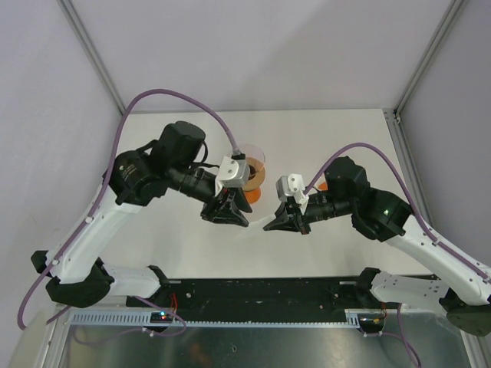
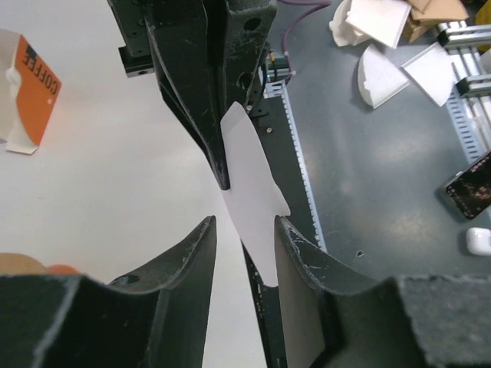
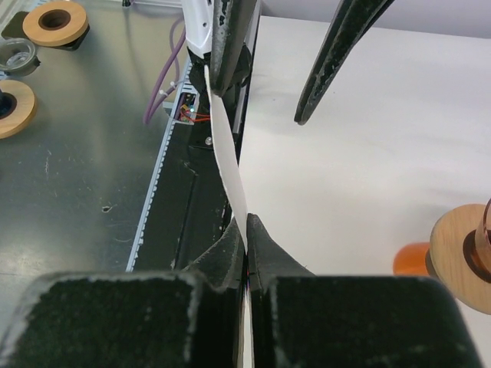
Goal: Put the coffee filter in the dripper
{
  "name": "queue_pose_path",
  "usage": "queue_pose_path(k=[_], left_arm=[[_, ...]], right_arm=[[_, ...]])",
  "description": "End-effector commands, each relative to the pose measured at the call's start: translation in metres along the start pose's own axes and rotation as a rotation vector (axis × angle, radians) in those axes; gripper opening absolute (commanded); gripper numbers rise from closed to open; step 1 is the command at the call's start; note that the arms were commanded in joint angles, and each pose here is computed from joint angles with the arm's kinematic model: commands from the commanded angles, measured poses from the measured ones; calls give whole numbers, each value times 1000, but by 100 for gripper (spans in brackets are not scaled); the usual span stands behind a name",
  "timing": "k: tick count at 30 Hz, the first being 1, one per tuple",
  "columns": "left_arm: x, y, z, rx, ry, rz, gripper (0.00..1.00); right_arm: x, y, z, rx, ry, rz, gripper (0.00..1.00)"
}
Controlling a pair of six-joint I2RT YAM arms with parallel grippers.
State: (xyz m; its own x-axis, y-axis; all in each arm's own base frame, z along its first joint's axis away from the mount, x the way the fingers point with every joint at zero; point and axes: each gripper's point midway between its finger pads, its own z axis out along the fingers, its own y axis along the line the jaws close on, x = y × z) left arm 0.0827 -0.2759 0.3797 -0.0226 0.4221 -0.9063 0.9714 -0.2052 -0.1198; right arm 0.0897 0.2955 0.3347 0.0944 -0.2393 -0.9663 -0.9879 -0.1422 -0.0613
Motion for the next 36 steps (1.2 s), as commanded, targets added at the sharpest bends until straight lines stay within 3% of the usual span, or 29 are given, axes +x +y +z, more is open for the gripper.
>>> queue_pose_path(k=[1,13,22,31,36], left_arm=[[-2,-4,-17,-62,21,104,41],[-15,-12,-22,-47,-10,128,45],[-17,8,-18,-112,10,81,37],[-14,7,-9,-74,9,48,31],[-15,5,-8,-59,4,43,18]], right_arm=[[-12,0,-4,20,-24,-17,0],[-11,-3,-4,36,-16,1,0],[-10,-4,-3,35,-14,3,0],[-9,-5,-3,41,-6,5,0],[-8,-5,-3,42,-4,4,0]])
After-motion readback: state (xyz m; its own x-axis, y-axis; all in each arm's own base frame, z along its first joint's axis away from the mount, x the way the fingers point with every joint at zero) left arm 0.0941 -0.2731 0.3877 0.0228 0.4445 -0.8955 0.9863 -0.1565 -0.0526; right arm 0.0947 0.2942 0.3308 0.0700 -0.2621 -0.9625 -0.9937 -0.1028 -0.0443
